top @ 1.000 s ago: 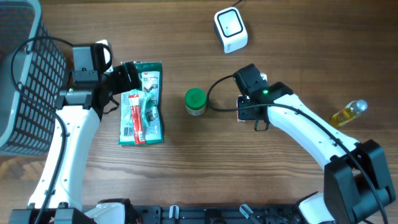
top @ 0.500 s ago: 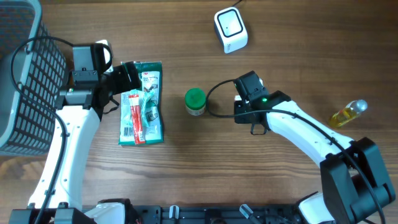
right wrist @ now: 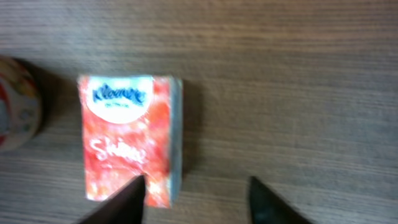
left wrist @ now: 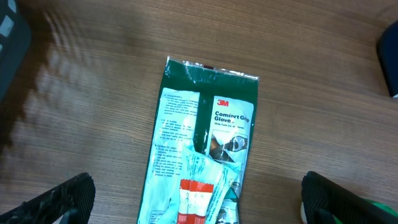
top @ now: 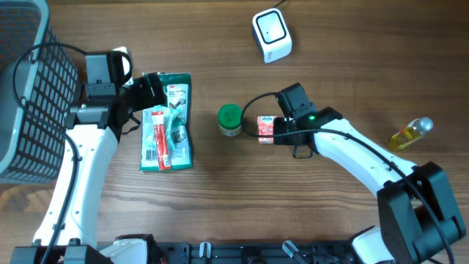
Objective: Scan the item barcode
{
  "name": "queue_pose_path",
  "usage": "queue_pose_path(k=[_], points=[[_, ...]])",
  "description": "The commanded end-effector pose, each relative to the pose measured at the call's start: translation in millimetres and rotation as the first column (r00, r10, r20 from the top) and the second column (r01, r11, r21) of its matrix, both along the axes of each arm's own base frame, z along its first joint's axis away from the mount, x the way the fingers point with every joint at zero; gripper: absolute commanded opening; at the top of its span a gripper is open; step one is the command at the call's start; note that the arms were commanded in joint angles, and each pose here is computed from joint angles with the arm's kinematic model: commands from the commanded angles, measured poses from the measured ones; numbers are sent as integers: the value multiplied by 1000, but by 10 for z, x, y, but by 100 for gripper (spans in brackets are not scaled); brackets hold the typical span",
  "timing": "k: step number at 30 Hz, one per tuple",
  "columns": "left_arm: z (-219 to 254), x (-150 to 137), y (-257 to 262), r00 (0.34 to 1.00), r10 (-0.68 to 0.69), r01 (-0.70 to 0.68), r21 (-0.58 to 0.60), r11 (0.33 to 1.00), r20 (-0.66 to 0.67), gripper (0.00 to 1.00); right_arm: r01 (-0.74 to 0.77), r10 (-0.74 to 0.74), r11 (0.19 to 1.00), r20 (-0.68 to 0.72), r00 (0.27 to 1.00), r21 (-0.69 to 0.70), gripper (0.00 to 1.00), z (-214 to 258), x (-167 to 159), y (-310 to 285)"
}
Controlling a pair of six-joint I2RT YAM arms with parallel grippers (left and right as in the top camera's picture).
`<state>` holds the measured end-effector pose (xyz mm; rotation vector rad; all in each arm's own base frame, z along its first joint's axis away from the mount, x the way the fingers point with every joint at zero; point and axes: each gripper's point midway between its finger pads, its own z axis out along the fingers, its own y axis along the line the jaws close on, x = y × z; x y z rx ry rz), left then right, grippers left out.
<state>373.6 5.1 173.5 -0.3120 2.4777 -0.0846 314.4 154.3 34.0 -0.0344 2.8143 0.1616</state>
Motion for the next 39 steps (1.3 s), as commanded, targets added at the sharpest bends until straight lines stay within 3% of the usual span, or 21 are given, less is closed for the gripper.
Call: queue_pose_path(k=[1,12,21,24,39], points=[[88,20,6,1000,-4,4,-3,1000,25,100,-5,4,1000,22,1000,31,57,-12,69,68],[88,20,6,1000,-4,4,-3,1000,25,100,20,-22,999,27,999,46,40,-54,118,95],[88,20,6,1000,-4,4,-3,1000,25,100,-5,7,996,-26,1000,91,40,-307,111,228],[88,20,6,1000,-4,4,-3,1000,25,100,-7,8,995,-10,1000,99,29,-254,155,249],[88,20,6,1000,-4,4,-3,1000,25,100,-16,6,990,74,997,138,34,47,317,325]])
